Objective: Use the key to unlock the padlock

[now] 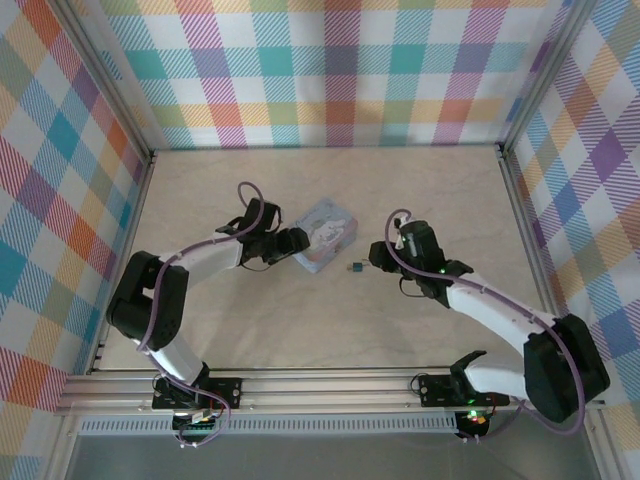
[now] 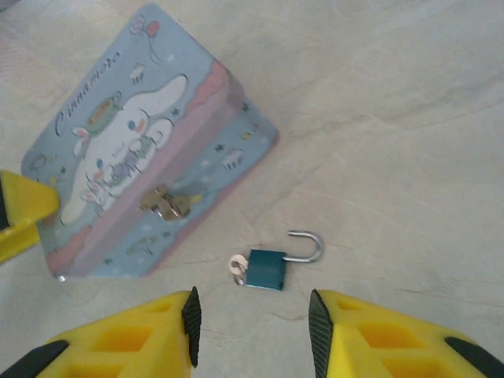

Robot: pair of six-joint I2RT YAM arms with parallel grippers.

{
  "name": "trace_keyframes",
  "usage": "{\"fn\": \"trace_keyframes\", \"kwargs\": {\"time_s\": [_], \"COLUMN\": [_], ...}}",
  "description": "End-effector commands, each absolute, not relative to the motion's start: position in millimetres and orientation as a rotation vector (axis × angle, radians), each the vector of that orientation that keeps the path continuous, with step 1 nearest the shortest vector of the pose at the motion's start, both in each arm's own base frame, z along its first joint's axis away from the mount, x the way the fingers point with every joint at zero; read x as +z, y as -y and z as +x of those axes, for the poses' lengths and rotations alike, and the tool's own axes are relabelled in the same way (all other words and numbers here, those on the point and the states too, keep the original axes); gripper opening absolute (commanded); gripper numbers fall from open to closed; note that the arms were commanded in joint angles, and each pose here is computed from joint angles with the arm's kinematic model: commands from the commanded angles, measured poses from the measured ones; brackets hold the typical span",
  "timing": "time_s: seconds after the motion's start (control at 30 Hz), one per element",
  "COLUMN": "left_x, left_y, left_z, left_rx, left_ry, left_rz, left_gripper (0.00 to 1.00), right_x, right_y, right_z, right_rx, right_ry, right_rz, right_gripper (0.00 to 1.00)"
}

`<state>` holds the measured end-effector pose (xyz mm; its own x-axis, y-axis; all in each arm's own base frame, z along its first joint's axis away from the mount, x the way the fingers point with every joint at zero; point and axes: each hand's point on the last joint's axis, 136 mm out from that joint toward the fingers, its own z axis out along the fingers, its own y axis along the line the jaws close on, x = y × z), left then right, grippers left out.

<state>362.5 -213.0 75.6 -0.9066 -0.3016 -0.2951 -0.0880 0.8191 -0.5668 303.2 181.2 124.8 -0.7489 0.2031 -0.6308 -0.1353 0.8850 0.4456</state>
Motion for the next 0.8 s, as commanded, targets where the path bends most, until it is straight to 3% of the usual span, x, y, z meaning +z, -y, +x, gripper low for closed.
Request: {"fn": "trace_keyframes", "kwargs": {"time_s": [0.0,0.4,0.77], "left_x": [40.4,57.9,147.3], "left_y": [181.5,175.4,162.3], "left_z": [355.6,395.5,416.3], "left_rx": [-0.599,-0.65,-0.662], "left_ry": [-2.775,-2.726,-2.529], "left_rz": [-0.33,-0.3,-0.22], "left_gripper": [0.65,0.68,0.8], "right_x": [112.6,116.2,142.8], "right_y": [-162.7,-141.2,-125.9], "right_z": [290.8,277.7,289.7], "right_rx": [0.526,0.487,0.457], "right_ry": [-2.377,-2.368,-2.294], "right_rz": [0.036,0.069,0.081], "right_gripper": [0.44,0.53,0.65]}}
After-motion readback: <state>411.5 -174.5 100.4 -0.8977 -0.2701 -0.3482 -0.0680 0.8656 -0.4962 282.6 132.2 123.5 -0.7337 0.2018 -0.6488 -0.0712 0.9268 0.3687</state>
